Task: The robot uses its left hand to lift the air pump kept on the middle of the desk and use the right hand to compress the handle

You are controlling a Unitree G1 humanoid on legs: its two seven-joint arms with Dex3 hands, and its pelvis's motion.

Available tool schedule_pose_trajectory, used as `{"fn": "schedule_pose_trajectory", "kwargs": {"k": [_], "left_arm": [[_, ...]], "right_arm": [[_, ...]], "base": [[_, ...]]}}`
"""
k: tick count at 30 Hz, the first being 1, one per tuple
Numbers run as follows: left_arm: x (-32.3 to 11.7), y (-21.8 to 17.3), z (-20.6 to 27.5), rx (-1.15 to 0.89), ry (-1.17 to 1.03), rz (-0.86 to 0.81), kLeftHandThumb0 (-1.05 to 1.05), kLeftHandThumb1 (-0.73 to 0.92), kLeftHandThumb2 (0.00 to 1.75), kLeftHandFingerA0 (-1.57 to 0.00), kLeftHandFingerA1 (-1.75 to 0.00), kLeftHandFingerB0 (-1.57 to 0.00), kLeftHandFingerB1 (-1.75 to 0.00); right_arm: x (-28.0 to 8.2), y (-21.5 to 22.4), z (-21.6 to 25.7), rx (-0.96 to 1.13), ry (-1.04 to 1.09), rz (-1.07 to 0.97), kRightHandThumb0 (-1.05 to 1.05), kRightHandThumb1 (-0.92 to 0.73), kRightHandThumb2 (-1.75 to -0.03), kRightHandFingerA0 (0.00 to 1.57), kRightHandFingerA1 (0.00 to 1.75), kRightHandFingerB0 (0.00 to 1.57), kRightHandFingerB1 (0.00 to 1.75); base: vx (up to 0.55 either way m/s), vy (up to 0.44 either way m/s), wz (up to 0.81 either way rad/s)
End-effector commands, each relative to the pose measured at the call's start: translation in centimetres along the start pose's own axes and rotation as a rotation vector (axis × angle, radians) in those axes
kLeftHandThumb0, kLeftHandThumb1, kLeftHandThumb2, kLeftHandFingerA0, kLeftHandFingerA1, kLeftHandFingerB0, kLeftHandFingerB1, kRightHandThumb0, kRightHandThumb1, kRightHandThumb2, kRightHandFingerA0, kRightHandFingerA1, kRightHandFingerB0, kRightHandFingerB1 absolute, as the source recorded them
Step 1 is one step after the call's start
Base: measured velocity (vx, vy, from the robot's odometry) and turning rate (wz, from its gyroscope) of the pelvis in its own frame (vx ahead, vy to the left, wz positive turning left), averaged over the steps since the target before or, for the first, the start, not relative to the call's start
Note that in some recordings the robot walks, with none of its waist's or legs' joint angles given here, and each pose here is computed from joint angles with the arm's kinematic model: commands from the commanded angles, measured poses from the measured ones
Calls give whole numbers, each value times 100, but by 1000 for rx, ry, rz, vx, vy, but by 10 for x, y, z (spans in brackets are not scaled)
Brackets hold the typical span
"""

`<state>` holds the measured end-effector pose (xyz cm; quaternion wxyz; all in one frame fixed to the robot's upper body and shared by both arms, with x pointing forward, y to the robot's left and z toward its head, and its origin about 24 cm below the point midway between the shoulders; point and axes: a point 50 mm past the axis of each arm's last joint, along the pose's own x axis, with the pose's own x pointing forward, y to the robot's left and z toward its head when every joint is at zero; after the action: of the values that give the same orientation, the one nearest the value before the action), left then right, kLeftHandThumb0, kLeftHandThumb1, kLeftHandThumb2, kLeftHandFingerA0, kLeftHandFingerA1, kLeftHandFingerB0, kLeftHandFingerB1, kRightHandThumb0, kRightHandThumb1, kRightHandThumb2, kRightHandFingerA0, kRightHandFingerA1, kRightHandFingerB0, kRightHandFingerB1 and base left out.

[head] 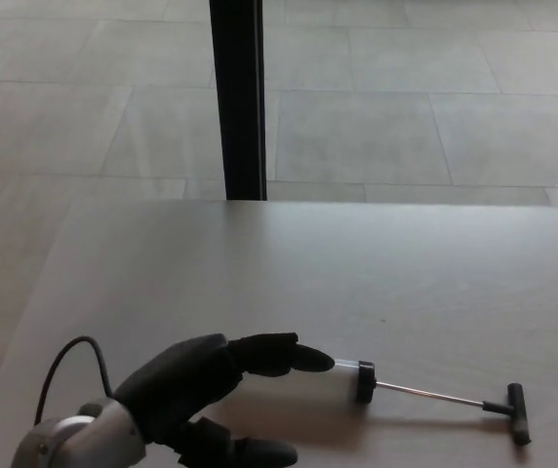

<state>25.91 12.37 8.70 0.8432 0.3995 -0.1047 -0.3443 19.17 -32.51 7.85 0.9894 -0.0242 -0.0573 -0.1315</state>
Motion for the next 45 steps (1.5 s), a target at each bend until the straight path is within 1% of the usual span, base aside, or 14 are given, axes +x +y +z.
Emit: {"fn": "schedule_pose_trajectory", "kwargs": {"k": [1, 22, 24, 25, 26, 27, 30, 31, 34, 35, 40, 41, 42, 45], "left_arm": [[5, 14, 9, 89, -77, 78, -74, 67, 61, -29, -46, -33, -32], [27, -10, 5, 139, 0, 46, -78, 65, 61, -9, -53, -17, -34], [27, -10, -2, 232, 60, -2, -39, 31, 95, -3, -55, 0, -50], [27, -7, -6, 264, 88, -17, -80, 50, 89, -4, -52, -7, -43], [27, -4, -10, 319, 100, -18, -40, 29, 94, -4, -55, 0, -50], [28, -2, -14, 331, 140, -32, -81, 50, 89, -5, -49, -8, -40], [33, 13, -23, 423, 207, -21, -84, 64, 60, -6, -47, -15, -32], [34, 17, -26, 443, 219, -12, -82, 50, 91, -3, -48, -7, -42], [42, 41, -30, 574, 246, 59, -83, 50, 91, -3, -48, -7, -42], [44, 48, -29, 599, 244, 86, -86, 64, 59, -3, -51, -13, -35], [55, 77, -20, 691, 263, 129, -85, 51, 94, -2, -47, -8, -46], [58, 84, -18, 671, 267, 155, -40, 25, 92, -5, -56, 0, -50], [60, 85, -17, 664, 267, 172, -82, 48, 88, -6, -55, -12, -45], [62, 78, -17, 609, 261, 190, -82, 62, 60, -9, -56, -17, -38]], "right_arm": [[-4, 0, -3, 21, 27, -9, -77, -84, -65, 24, 49, 25, 36], [2, 2, -1, 13, 37, -2, -78, -84, -65, 28, 49, 36, 38], [1, 2, 0, 9, 39, 1, -77, -85, -66, 28, 48, 37, 38], [2, 3, 1, 8, 35, -1, -78, -84, -65, 28, 48, 37, 38], [2, 2, 1, -5, 37, 1, -78, -85, -66, 27, 47, 36, 38], [2, 3, 0, 3, 40, -2, -79, -85, -66, 27, 48, 38, 39], [1, 3, 0, -26, 31, 7, -77, -87, -66, 28, 49, 38, 39], [1, 4, -1, -27, 31, 12, -78, -86, -66, 28, 49, 39, 39], [0, 6, 0, 17, 33, 4, -77, -84, -65, 29, 50, 40, 40], [0, 6, 0, 18, 34, 2, -77, -84, -65, 30, 50, 40, 41], [0, 5, 0, 17, 28, -5, -76, -84, -65, 33, 54, 43, 42], [0, 6, 0, 31, 27, -10, -77, -83, -65, 33, 54, 43, 43], [0, 6, -1, 24, 30, -12, -78, -83, -65, 33, 52, 43, 42], [1, 8, 0, 43, 30, -13, -77, -82, -65, 33, 51, 43, 42]], "base": [[0, 0, 0], [0, 0, 0], [0, 0, 0], [0, 0, 0], [0, 0, 0], [0, 0, 0], [0, 0, 0], [0, 0, 0], [0, 0, 0], [0, 0, 0], [0, 0, 0], [0, 0, 0], [0, 0, 0], [0, 0, 0]]}}
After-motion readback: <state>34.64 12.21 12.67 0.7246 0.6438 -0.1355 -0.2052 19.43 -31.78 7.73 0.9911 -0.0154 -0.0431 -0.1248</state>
